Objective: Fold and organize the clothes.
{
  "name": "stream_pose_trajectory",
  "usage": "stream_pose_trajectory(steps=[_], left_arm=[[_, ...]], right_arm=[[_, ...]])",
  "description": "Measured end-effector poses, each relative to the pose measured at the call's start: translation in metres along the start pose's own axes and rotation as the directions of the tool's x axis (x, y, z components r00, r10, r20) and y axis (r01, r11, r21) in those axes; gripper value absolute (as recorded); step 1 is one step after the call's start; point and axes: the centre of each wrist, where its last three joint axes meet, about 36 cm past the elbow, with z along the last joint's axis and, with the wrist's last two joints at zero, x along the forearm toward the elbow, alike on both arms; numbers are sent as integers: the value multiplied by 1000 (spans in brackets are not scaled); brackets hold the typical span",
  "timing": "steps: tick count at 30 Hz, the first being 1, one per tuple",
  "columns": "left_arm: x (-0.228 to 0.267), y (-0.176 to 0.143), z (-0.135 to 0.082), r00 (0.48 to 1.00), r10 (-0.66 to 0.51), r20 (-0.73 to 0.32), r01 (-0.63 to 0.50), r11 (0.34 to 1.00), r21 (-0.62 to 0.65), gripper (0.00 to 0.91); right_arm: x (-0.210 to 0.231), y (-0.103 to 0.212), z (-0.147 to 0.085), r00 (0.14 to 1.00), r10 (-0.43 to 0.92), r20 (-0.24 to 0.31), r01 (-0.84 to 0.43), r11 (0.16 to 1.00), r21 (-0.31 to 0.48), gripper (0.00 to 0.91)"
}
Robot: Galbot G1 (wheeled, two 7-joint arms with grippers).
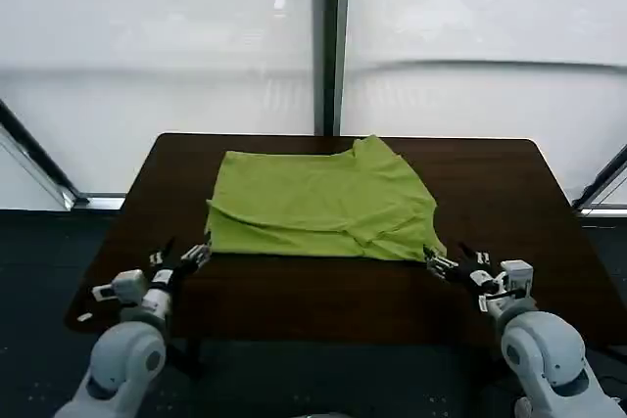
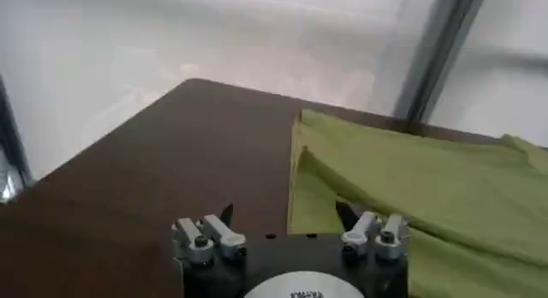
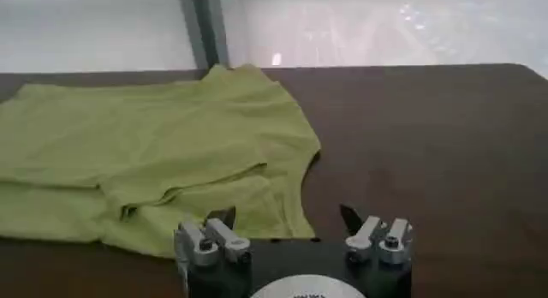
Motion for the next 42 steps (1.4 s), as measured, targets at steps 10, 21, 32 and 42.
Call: stream_pose_trajectory(steps=[10, 21, 32, 42], left_arm=[[5, -6, 10, 999, 28, -28, -28, 1000, 8, 156], [4, -3, 13, 999, 24, -36, -24, 1000, 3, 137], [11, 3, 15, 999, 10, -33, -11, 999, -41, 127], [10, 6, 11, 1000, 17, -11, -17, 1000, -15, 878]], right_arm=[[1, 0, 4, 1000, -5, -12, 5, 1000, -1, 98], [13, 2, 2, 1000, 24, -13, -25, 1000, -3, 0], [29, 8, 1, 1000, 18, -5, -19, 1000, -4, 0], [31, 10, 2, 1000, 16, -10, -16, 1000, -9, 0]])
